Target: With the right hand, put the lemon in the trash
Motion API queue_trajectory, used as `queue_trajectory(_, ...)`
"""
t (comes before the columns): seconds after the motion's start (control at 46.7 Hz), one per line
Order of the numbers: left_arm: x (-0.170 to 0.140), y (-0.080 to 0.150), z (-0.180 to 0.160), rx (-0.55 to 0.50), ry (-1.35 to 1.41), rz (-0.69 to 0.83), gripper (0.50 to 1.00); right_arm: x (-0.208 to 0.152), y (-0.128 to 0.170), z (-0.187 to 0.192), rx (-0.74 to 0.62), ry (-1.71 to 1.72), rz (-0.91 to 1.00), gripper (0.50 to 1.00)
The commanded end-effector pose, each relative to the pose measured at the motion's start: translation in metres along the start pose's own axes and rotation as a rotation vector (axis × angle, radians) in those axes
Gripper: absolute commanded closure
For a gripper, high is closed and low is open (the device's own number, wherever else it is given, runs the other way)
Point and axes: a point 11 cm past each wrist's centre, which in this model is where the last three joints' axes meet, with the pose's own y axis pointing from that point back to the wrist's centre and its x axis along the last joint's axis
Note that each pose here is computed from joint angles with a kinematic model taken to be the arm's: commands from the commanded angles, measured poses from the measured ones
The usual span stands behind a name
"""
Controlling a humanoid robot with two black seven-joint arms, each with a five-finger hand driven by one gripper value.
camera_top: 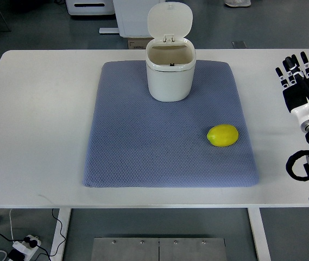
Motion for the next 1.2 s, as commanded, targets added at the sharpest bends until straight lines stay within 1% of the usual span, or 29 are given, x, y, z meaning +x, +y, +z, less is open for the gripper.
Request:
queue_trajectory(0.0,0.000,0.000,0.000,0.000,0.000,0.000,0.500,0.000,0.000,0.000,0.000,0.000,0.001,0.500)
queue_trajectory(0.557,0.000,0.000,0.000,0.000,0.000,0.000,0.500,-0.001,0.001,0.004,-0.023,0.018,-0.009,0.500)
queue_trajectory(0.814,0.000,0.000,0.000,0.000,0.000,0.000,0.500,0.004,0.004,0.004,-0.094,0.144,-0.040,0.500)
queue_trajectory(0.921,0.000,0.000,0.000,0.000,0.000,0.000,0.500,0.008,0.008,0.005,-0.143,0.221,-0.061,0.500)
queue_trajectory(1.114,0.000,0.000,0.000,0.000,0.000,0.000,0.500,0.004,0.005,-0.006,-0.196,0.353,-0.119,0.500)
queue_trajectory(1.178,0.000,0.000,0.000,0.000,0.000,-0.001,0.500,0.002,0.003,-0.014,-0.233,0.444,-0.153,0.500)
